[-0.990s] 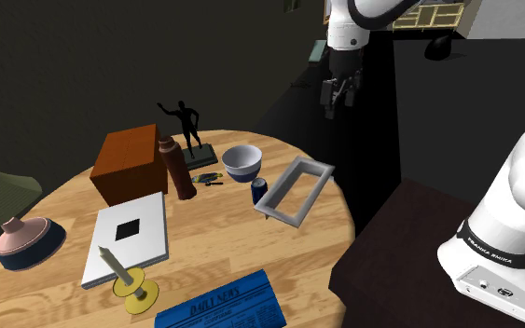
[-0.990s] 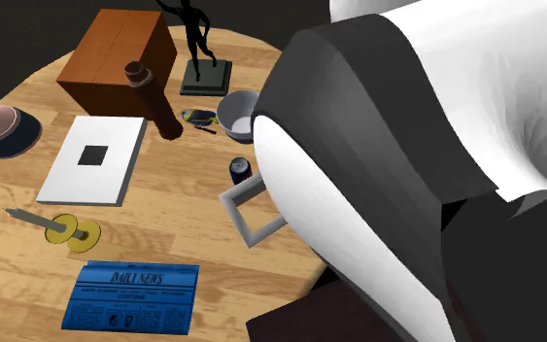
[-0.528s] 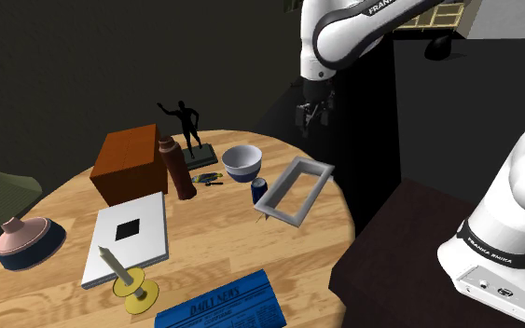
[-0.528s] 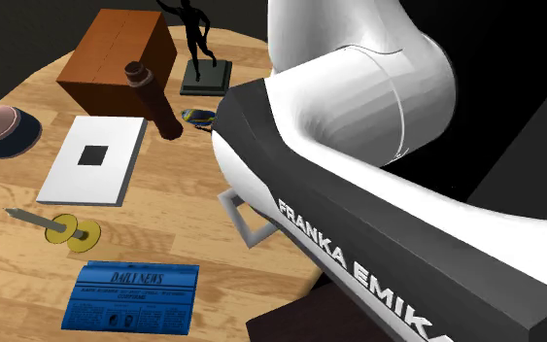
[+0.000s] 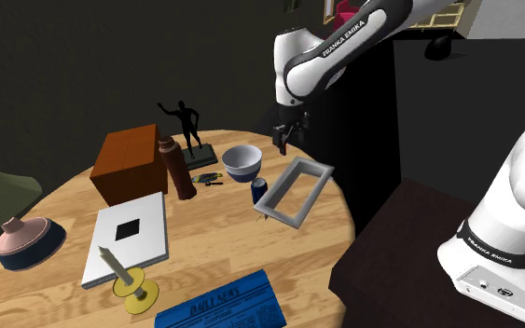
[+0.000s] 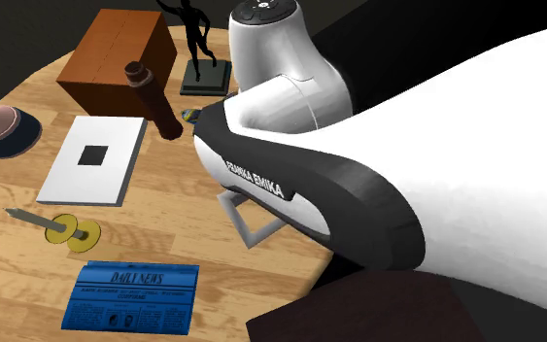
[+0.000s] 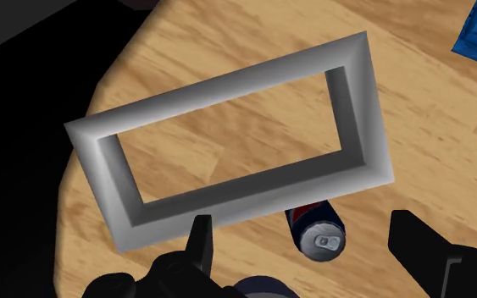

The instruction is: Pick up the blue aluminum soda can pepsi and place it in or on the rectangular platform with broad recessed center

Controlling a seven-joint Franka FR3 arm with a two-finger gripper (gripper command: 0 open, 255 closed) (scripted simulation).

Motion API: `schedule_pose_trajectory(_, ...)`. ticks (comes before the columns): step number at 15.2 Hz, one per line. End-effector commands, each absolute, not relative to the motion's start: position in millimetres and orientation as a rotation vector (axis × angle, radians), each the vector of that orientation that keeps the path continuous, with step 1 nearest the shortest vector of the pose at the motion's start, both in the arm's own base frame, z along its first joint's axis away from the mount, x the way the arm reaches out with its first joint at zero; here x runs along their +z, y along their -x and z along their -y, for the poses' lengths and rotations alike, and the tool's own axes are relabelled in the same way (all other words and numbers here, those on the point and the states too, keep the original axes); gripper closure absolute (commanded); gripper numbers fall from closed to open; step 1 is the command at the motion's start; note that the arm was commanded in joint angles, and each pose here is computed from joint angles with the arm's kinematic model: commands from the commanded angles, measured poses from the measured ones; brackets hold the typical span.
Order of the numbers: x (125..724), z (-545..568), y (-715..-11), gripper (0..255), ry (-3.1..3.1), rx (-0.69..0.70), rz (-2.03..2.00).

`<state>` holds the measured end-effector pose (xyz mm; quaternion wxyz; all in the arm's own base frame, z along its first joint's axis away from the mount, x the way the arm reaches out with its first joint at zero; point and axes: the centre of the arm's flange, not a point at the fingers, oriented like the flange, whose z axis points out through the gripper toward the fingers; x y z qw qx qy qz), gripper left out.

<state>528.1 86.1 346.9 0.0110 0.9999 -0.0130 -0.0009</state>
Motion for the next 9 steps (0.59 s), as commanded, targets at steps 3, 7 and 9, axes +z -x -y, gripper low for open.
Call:
schedule_pose_trajectory(3, 306, -100, -563, 0, -3.123, -0.001, 0.046)
schedule_pose_trajectory(7, 268, -114, -597, 0, -3.125, -0.001, 0.051)
schedule_pose_trajectory(9, 249, -121, -613, 0, -3.126, -0.001, 0.054)
